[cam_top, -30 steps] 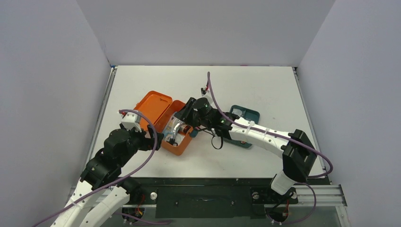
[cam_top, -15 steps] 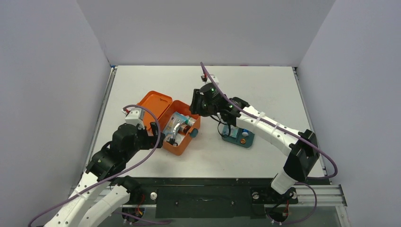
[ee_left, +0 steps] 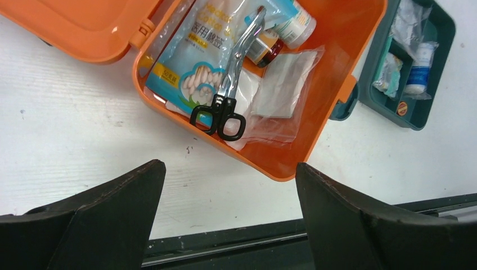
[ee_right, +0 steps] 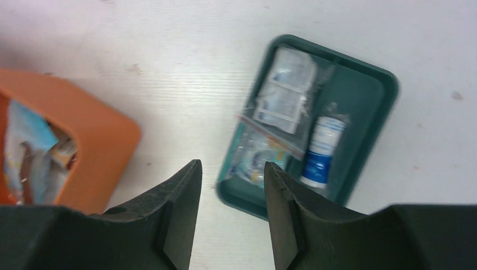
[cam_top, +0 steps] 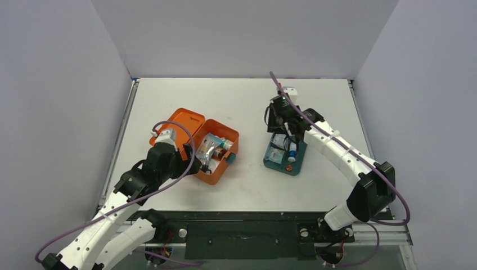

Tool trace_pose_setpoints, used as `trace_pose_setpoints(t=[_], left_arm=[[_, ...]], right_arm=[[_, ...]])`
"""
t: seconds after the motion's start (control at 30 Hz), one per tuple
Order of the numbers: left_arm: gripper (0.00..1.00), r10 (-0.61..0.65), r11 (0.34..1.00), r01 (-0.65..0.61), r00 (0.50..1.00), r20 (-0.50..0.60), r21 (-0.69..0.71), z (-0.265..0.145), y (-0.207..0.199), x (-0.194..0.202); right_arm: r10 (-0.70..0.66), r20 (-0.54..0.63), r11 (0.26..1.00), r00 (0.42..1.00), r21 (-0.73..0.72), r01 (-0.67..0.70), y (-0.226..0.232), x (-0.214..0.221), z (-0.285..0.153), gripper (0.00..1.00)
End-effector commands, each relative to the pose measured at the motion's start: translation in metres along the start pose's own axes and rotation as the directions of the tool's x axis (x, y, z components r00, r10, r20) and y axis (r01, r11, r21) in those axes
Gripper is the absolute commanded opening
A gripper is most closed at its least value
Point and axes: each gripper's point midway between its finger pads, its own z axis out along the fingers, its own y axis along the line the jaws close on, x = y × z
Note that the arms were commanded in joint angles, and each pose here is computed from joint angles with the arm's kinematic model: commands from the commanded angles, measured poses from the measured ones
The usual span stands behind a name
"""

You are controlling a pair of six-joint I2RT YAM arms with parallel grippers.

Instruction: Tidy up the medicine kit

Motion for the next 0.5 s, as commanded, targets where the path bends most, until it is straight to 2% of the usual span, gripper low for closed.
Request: trace_pose_setpoints(t=[0.0, 0.23, 0.47], left_arm=[[0.84, -0.055, 0.998, 0.055, 0.998, -0.033, 0.008, 0.011, -0.003, 0.009], [0.82, -0.073, 0.997, 0.071, 0.994, -0.082, -0.038, 0.023, 0.001, 0.019], [0.76, -0.102, 0.992, 0.093, 0.988, -0.118, -0.084, 0.032, 0.006, 0.027]], right_arm=[[0.087, -0.007, 0.989, 0.996, 0.123, -0.086, -0.053, 0.007, -0.002, 0.41], [0.170, -0.061, 0.966, 0.984, 0.208, -0.154, -0.080, 0.033, 0.020, 0.40], [0.249, -0.082, 0.954, 0.965, 0.190, -0.230, -0.079, 0.050, 0.039, 0.40]])
